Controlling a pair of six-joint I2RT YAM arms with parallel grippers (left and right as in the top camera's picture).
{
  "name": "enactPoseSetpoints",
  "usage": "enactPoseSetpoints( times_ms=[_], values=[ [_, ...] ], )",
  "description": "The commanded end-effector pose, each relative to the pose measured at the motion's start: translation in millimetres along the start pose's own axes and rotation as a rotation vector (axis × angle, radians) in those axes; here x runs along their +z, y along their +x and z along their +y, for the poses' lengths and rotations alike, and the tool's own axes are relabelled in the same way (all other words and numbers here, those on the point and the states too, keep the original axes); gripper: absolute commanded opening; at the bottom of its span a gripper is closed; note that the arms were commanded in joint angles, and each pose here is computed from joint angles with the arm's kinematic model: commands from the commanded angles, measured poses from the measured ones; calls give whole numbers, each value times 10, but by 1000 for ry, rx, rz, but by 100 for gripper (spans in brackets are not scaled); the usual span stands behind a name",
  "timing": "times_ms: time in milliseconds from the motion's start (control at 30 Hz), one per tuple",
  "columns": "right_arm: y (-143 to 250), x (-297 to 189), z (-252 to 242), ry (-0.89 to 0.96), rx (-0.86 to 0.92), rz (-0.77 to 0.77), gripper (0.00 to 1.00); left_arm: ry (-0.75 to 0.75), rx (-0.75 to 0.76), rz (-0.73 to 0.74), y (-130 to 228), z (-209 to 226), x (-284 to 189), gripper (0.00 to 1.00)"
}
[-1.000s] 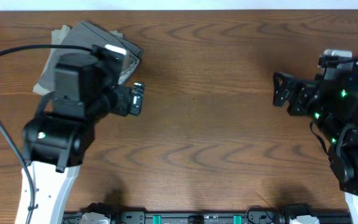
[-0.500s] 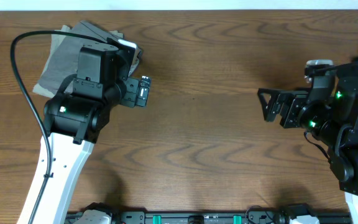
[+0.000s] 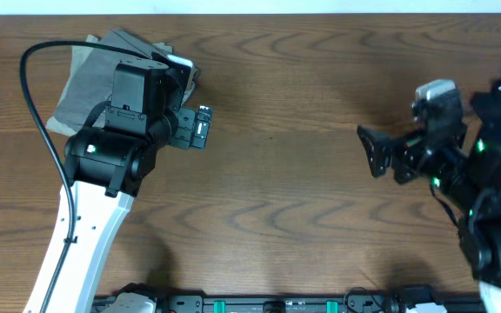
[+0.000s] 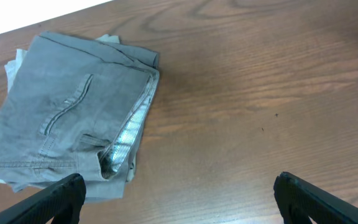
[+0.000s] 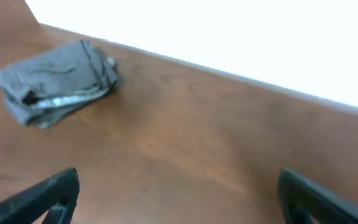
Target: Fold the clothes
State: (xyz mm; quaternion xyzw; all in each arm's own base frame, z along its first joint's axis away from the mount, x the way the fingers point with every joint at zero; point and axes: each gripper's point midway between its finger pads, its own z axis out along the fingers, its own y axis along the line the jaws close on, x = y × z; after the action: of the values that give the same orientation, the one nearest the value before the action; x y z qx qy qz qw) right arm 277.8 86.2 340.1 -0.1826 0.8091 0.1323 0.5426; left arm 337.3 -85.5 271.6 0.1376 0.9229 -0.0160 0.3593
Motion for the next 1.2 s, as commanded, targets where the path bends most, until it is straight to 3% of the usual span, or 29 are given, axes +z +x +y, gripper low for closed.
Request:
enactPoseSetpoints(
  times_ms=[0,300,600,867,1167],
  values=[
    [140,-165,35,29,-174,-83,99,-9,-3,4,8,9,12,98],
    [971,-401,200,59,-203,-176,99,-9,-3,4,8,9,12,98],
    [1600,-121,178,60,-142,-217,99,-9,-3,4,8,9,12,98],
    [1967,211,169,23,-136,-207,99,-9,-3,4,8,9,12,98],
    [1934,219,162,26,-140,-229,99,-9,-3,4,8,9,12,98]
  ],
)
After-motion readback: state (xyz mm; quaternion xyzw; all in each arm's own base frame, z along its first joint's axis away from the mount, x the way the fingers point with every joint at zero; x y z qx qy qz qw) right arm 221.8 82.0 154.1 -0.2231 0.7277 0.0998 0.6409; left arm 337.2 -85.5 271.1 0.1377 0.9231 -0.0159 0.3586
